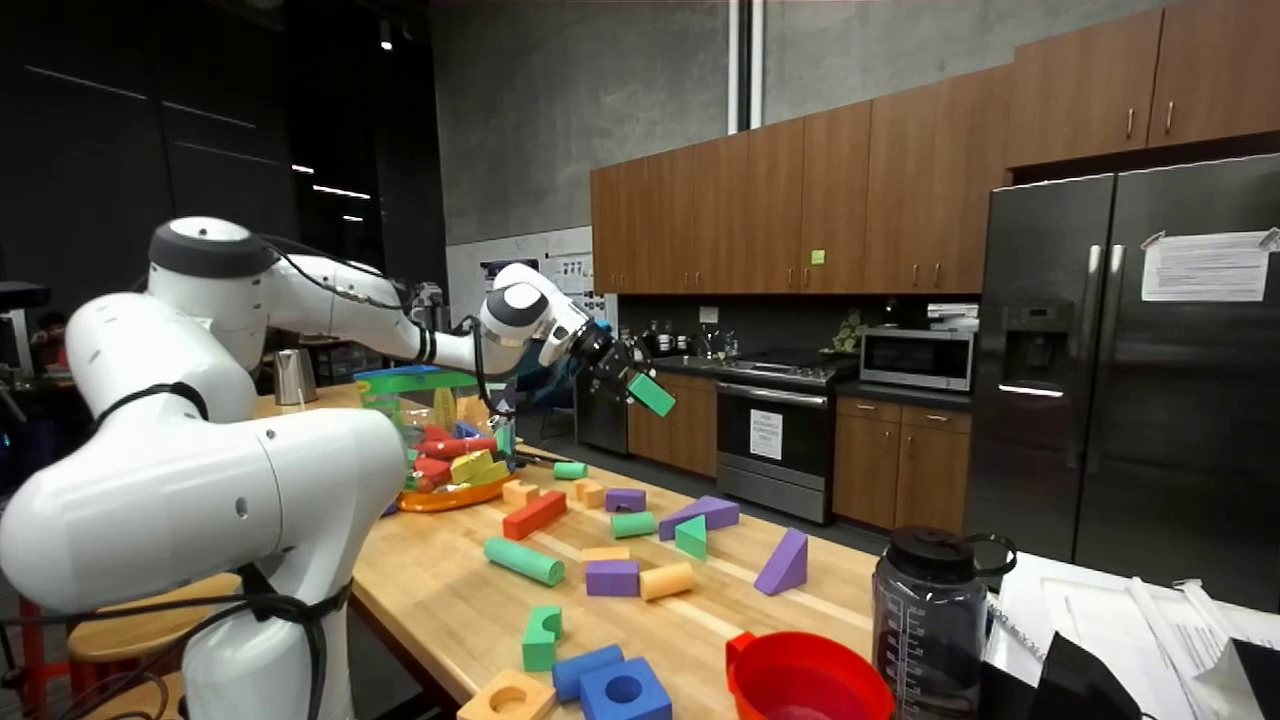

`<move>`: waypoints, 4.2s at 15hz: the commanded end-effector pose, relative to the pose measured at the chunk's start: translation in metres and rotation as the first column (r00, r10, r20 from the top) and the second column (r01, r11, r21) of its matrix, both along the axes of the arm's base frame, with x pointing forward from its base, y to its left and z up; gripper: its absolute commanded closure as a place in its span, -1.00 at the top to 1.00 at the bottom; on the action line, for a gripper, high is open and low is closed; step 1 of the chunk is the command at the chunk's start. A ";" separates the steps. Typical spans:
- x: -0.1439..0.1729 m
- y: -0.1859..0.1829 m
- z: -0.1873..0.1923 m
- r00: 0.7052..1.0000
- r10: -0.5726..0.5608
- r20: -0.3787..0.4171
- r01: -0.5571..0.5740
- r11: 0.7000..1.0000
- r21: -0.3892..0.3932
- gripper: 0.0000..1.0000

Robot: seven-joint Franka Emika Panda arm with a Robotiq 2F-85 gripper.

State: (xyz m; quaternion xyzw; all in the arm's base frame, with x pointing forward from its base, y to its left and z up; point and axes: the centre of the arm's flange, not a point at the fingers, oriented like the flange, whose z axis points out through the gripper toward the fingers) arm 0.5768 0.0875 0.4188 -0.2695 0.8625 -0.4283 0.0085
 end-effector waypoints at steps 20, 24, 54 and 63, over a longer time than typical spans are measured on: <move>-0.070 0.095 0.051 0.693 0.557 -0.458 -0.506 0.828 0.241 -0.68; -0.076 0.118 0.058 0.637 0.581 -0.506 -0.557 0.801 0.219 -0.68; -0.111 0.278 0.022 0.386 0.596 -0.704 -0.706 0.682 0.190 -0.68; -0.064 0.243 0.022 0.606 0.555 -0.570 -0.581 0.798 0.159 -0.68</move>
